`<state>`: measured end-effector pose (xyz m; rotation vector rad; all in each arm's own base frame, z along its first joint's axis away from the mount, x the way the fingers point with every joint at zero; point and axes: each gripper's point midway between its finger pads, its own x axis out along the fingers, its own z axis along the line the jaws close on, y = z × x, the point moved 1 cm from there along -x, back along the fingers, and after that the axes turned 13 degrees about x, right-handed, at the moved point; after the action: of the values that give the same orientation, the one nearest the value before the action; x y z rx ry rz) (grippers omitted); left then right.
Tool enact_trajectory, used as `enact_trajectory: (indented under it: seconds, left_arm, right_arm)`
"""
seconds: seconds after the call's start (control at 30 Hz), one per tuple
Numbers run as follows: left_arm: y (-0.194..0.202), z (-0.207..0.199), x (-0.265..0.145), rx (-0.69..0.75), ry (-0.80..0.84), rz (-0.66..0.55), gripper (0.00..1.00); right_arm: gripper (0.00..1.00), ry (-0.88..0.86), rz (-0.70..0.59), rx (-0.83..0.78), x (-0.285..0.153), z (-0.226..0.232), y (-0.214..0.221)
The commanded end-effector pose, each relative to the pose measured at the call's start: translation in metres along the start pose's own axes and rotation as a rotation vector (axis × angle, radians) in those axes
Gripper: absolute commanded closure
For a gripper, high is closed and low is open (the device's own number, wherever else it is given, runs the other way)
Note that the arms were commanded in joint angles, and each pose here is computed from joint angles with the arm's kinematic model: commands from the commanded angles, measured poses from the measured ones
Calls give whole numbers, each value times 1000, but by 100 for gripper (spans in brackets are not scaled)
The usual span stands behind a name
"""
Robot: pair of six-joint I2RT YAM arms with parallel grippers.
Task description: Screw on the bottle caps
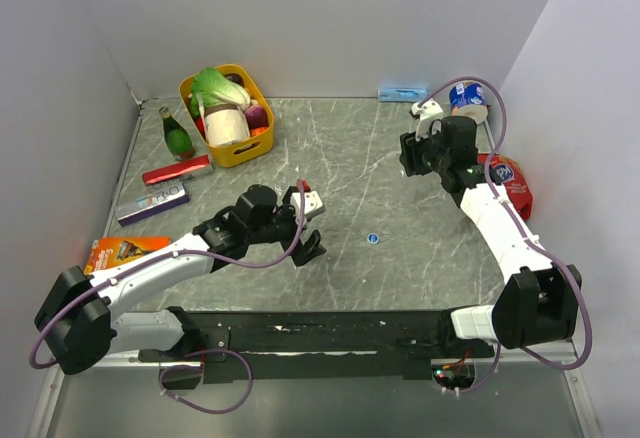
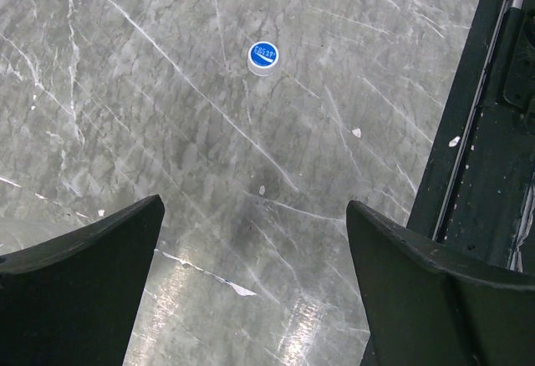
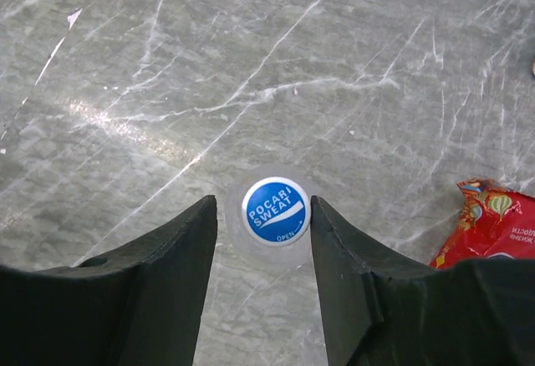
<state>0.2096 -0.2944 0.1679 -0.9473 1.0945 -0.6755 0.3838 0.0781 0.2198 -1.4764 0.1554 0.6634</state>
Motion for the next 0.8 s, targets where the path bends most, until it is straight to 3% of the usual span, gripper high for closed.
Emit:
enact_trajectory:
  seconds: [0.0,0.33,0.63,0.67,0.77]
  left_arm:
    - [-26,4,-2,36,5,-66,4]
    - [-24,3,-1,36,9,-68,4]
    - [-22,4,-1,45,10,-61,4]
    - [-22,2,-1,44,15,-60,4]
    - [-22,2,-1,40,17,-61,4]
  right_arm:
    - [44,11,-55,-1,0,-3,-16]
    - [40,28,-55,5,3,-6,-18]
    - [27,46,-55,6,6,-10,-22]
    - [17,46,-57,5,7,-10,-23]
    - [8,51,-63,9,8,-12,-27]
